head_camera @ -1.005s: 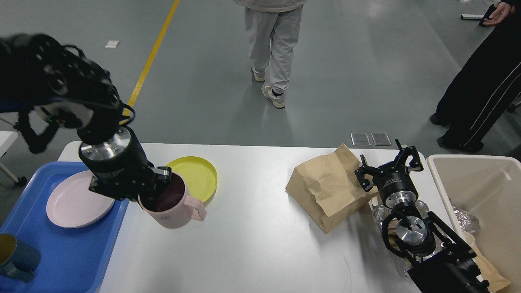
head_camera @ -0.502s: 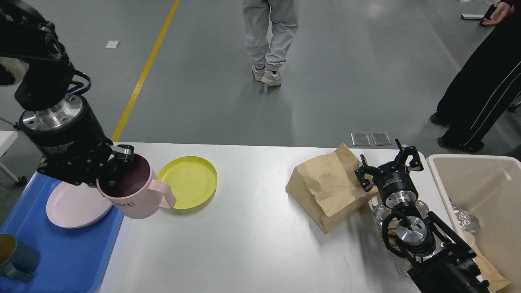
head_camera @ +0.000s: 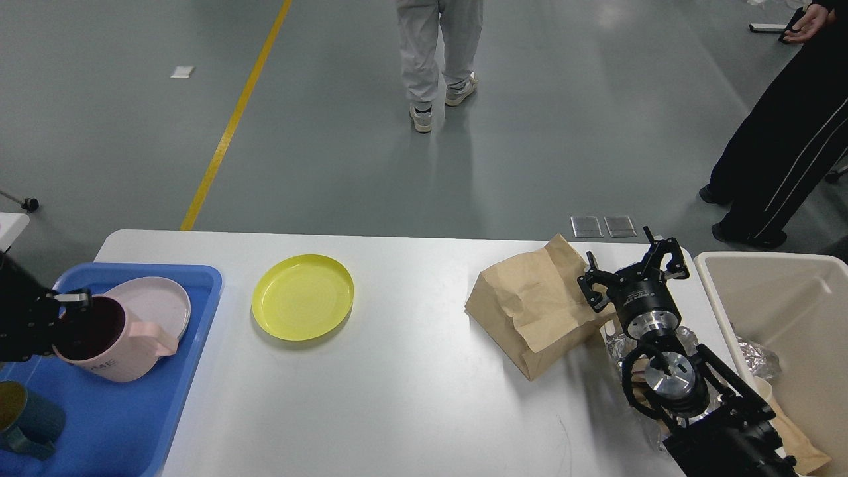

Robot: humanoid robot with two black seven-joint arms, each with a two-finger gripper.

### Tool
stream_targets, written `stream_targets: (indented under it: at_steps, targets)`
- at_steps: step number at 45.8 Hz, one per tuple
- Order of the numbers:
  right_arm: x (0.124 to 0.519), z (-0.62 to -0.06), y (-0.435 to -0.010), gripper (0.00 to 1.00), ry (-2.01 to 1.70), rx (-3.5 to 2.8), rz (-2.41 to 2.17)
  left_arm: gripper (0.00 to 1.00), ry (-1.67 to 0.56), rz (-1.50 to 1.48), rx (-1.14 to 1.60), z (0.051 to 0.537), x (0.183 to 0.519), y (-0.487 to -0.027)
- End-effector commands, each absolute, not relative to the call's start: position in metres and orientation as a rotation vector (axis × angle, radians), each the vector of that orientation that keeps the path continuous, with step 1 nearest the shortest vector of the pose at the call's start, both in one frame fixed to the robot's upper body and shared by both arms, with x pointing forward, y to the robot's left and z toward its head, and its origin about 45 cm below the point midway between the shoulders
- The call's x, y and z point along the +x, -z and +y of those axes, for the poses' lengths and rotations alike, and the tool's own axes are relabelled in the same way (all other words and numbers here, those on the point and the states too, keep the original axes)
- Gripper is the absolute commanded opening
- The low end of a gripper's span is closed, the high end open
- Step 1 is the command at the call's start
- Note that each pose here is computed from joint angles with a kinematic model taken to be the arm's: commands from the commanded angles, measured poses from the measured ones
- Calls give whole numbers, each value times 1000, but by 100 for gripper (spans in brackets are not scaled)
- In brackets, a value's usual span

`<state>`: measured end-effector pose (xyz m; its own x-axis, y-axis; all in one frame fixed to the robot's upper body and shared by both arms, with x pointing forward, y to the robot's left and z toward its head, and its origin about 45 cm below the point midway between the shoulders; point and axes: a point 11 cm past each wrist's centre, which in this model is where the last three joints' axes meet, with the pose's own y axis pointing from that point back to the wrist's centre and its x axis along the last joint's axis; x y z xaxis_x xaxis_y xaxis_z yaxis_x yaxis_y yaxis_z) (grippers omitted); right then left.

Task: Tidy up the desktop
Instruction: 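Lift the pink mug and carry it onto the blue tray, then release the pink mug and raise the left gripper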

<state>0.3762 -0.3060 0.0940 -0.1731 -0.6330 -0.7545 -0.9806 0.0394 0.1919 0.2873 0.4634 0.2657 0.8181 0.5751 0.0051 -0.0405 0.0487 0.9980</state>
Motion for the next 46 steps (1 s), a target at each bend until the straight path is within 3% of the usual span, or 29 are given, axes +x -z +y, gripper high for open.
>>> stream_targets:
  at_steps: [1,8,38,43,46]
  targets:
    - [376,-306,-94,100,-972,-1624,1852,0,-488,491,1468,490,273,-227]
    - [376,-306,-94,100,-972,-1624,1852,0,-477,533,1487,503,258,-190]
    - [376,-306,-94,100,-972,-1624,1852,2,-471,542,1531,518,251,-162]
    - [376,-306,-94,100,-972,-1624,1852,14,-487,538,1504,515,253,-162]
    - [376,-306,-93,100,-973,-1623,1853,37,-499,526,1495,513,256,-161]
